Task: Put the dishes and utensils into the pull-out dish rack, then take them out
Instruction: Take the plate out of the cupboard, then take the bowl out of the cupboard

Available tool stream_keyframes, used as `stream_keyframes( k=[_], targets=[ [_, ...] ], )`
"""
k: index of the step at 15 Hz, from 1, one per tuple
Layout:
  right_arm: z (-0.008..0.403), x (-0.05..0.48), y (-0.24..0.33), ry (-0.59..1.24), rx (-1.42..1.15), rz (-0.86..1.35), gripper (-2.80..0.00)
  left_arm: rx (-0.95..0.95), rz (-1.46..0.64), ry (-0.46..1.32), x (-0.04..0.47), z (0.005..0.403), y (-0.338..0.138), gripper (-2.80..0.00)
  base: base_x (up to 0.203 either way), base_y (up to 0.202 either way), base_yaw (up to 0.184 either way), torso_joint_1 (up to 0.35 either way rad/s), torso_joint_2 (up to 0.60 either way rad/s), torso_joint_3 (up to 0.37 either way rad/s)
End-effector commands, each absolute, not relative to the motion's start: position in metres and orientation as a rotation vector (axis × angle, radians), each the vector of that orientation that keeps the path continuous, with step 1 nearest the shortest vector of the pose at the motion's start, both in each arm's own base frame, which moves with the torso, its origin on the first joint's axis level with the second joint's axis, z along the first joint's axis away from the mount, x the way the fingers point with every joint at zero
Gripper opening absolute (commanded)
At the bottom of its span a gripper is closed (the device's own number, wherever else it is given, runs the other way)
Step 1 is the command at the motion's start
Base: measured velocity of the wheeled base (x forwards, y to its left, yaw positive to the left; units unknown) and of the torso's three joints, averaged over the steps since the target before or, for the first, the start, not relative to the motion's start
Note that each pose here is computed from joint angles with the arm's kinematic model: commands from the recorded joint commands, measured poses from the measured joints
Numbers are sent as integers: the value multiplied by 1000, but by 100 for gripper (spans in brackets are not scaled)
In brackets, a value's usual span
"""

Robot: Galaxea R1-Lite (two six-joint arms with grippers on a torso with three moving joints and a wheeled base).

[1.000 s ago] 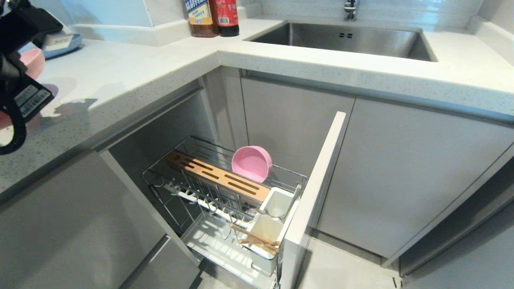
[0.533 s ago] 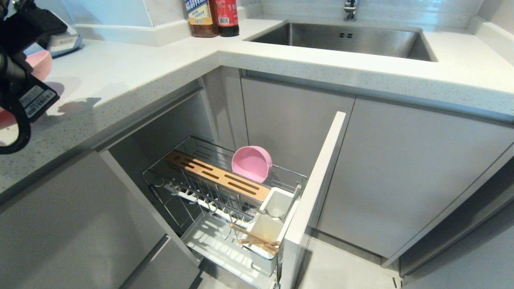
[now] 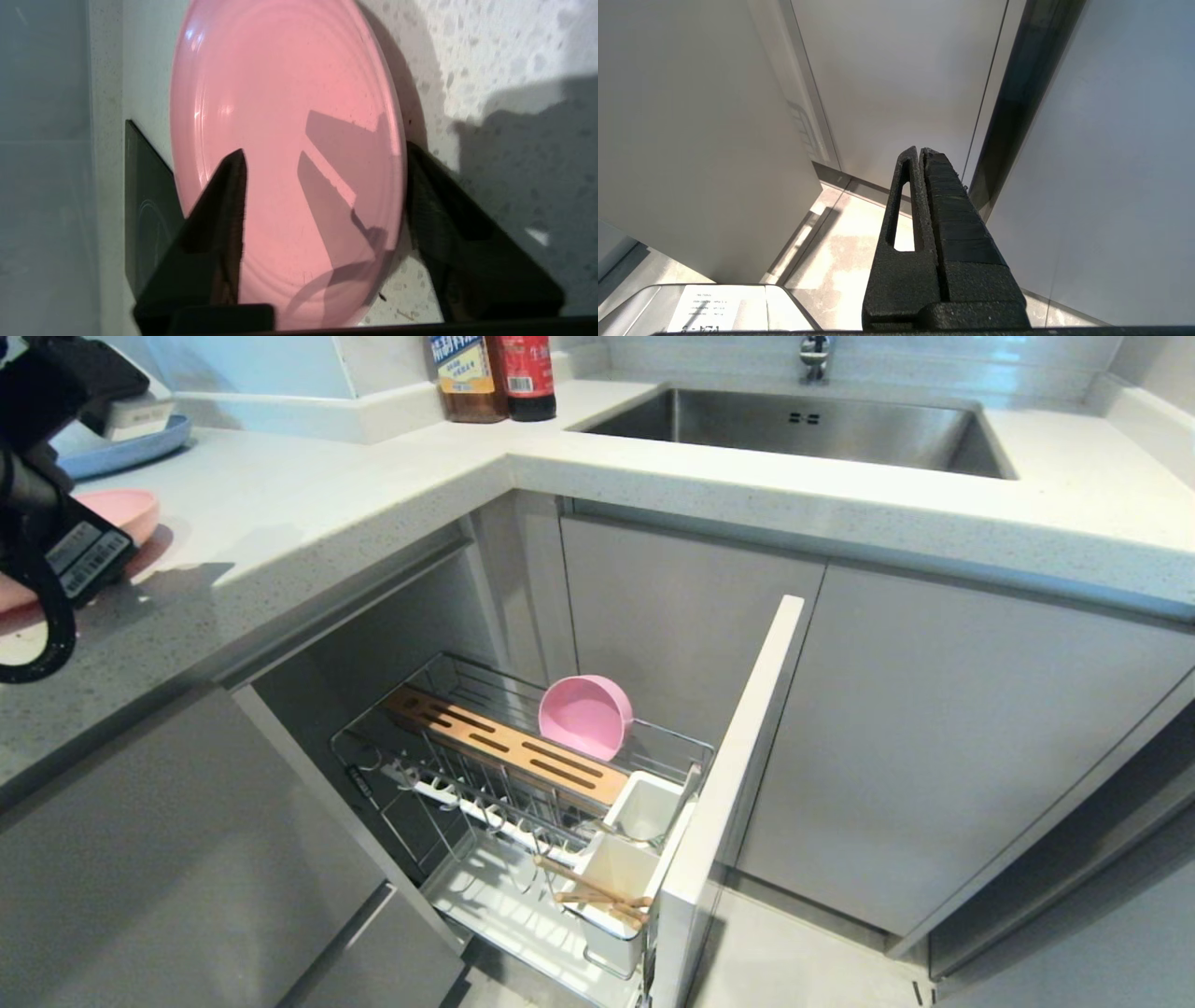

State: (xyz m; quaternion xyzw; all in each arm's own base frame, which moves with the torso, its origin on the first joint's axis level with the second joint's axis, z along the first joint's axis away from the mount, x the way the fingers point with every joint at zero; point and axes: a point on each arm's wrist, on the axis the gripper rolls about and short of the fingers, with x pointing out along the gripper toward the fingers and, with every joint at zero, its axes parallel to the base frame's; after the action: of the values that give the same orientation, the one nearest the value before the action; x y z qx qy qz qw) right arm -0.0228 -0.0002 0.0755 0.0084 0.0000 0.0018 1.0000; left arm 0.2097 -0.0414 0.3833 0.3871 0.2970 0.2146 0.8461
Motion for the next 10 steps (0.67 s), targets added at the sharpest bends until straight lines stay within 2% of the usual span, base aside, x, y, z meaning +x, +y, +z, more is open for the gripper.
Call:
stream_keyframes(
  k=[1,5,10],
  targets=[
    [75,-23,0,2,17,4,-280,801,446,597,208,386,-43,0,0,0,0,0,0,0],
    [75,-23,0,2,17,5,-280,658,338,372,207,407,-50,0,0,0,0,0,0,0],
    [75,-23,0,2,17,4,-280,374,262,118,206,430,-60,0,0,0,0,0,0,0]
  ],
)
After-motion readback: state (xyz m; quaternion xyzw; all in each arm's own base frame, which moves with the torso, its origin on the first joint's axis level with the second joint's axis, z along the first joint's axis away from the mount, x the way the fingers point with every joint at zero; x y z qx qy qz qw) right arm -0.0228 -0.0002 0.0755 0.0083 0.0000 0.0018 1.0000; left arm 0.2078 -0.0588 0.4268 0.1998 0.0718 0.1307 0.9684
